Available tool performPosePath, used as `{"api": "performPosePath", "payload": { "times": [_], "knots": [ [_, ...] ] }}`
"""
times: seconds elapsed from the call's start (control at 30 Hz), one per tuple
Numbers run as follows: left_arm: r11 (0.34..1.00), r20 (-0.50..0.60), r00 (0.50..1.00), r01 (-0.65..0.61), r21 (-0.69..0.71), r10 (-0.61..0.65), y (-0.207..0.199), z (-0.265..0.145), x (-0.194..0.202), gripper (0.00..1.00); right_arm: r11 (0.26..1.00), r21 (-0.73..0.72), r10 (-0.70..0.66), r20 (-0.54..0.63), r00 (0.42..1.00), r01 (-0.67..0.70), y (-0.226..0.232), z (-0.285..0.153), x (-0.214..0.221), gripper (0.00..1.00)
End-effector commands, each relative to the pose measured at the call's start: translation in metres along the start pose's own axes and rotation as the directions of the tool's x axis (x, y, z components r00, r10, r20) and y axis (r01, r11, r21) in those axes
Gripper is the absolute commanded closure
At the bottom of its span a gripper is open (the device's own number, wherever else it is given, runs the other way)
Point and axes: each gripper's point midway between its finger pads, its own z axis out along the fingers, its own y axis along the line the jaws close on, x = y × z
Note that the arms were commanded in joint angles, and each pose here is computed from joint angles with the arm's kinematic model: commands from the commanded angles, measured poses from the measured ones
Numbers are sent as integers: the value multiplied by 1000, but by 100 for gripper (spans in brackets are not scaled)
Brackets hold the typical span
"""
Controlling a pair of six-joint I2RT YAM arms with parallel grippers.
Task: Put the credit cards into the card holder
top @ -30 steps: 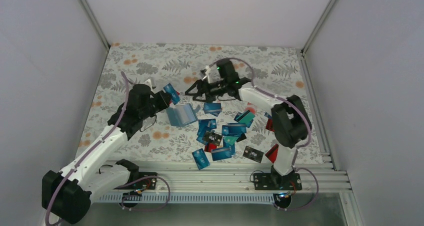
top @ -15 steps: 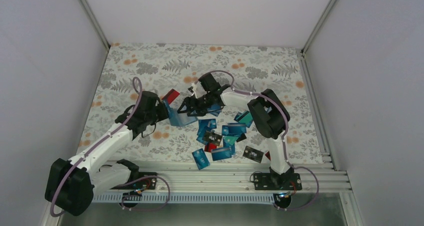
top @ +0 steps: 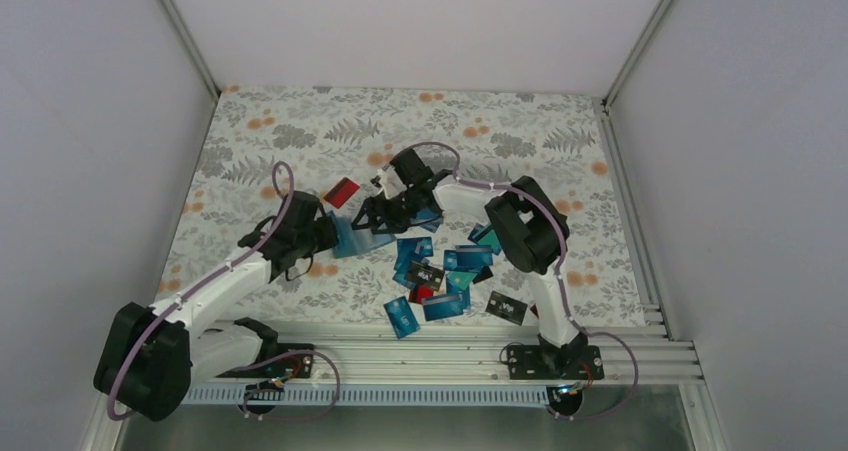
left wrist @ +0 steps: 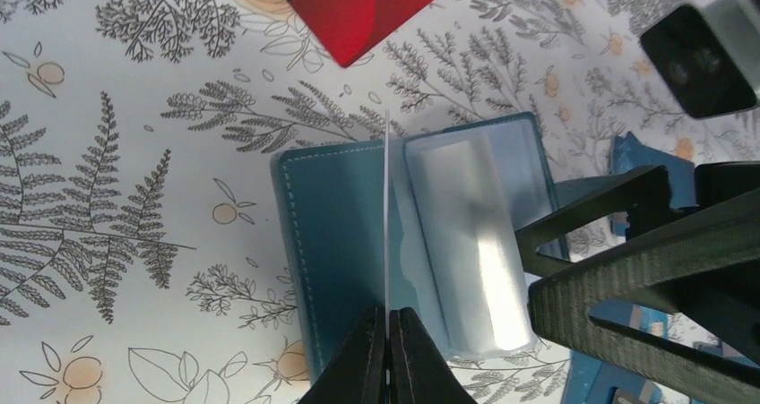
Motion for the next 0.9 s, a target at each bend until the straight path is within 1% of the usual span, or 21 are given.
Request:
{"api": "performPosePath", "payload": {
  "times": [0.0,0.2,0.33,0.53,0.6,0.73,0.8,0.87],
  "knots": [
    [1000,-5,1000,-6,0,6,6,8,6,98,996,-57,-73,-28,997,71,27,13,2,24],
    [1000,-14,1000,13,2,-13,13,13,16,98,984,-140,-122,-59,991,113,52,24,5,25],
    [1000,-13,1000,23,21,-22,16,12,23,98,978,-170,-133,-74,988,119,57,32,8,25],
    [995,-8,999,47,89,-46,13,4,29,97,979,-178,-117,-104,988,97,43,49,14,27],
    [988,4,998,69,141,-70,12,-3,30,98,980,-179,-106,-119,987,84,35,55,17,29],
    [962,52,985,149,229,-165,19,-19,26,98,980,-181,-106,-128,986,82,27,59,21,31],
    [951,99,977,155,266,-187,21,-29,17,98,981,-179,-104,-131,986,80,24,59,24,31],
    [947,167,968,131,292,-186,20,-43,0,98,980,-178,-109,-133,985,84,23,59,26,31]
  ]
}}
